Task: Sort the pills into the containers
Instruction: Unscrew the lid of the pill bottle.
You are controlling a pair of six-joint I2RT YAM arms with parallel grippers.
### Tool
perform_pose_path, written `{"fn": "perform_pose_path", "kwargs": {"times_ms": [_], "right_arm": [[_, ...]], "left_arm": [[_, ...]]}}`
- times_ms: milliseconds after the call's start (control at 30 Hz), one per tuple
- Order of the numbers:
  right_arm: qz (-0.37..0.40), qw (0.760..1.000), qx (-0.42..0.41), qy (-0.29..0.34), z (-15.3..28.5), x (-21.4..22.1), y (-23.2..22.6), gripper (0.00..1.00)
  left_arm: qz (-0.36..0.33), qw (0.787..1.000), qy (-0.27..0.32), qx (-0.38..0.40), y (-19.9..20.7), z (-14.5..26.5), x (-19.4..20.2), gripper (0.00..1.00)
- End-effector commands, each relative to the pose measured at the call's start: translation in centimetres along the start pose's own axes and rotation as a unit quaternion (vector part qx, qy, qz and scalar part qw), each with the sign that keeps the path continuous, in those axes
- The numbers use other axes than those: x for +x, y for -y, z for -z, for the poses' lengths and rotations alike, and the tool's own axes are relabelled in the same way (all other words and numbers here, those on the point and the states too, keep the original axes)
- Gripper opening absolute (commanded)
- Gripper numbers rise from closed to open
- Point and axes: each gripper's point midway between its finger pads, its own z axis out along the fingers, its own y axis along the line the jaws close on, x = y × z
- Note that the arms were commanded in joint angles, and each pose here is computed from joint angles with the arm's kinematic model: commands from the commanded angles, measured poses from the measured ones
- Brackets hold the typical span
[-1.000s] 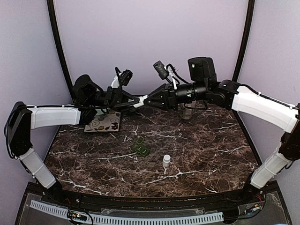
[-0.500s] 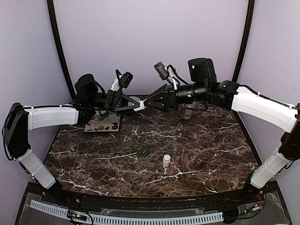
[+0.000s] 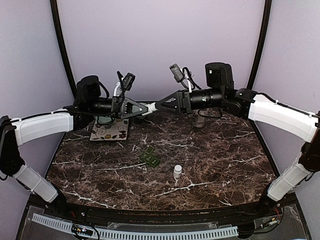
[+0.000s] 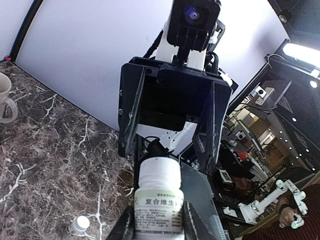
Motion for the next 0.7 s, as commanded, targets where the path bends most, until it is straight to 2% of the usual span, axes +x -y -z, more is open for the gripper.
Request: {"fn": "perform_pose_path", "kwargs": {"times_ms": [0, 267, 667], "right_arm": [[-0.044, 0.998, -0.023, 0.047, 1.1, -3.1, -1.1, 0.6], [-0.145, 0.989, -0.018, 0.031, 0.0, -3.4, 1.0, 0.57], [-0.206, 0.979, 0.007, -0.002, -1.3, -1.8, 3.3, 0.52]], "left_arm": [[-0.059, 0.997, 0.012, -0.038, 0.9, 0.5, -0.8, 0.0], [-0.105, 0.99, 0.014, -0.091, 0.2, 0.5, -0.6, 0.0], [-0.154, 0.978, 0.027, -0.138, 0.3, 0.5, -0.8, 0.0]]}}
